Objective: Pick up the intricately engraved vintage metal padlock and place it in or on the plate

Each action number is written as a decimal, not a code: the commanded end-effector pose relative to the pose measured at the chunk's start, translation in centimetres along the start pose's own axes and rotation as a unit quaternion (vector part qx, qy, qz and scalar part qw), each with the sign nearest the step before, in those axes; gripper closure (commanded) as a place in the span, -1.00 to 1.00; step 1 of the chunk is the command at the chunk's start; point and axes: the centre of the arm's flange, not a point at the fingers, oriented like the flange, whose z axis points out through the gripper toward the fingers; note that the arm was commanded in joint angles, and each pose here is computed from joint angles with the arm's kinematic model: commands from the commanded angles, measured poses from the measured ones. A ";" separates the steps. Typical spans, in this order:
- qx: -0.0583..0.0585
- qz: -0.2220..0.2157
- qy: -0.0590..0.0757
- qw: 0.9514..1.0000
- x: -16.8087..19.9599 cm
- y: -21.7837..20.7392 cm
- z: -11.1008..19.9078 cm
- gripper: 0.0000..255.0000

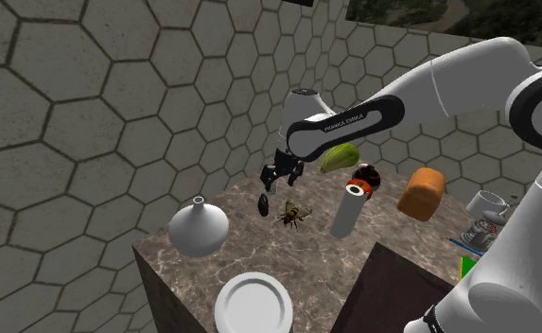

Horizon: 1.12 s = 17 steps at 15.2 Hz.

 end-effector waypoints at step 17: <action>-0.003 0.013 0.018 1.000 4.7 -1.7 7.4 -1.00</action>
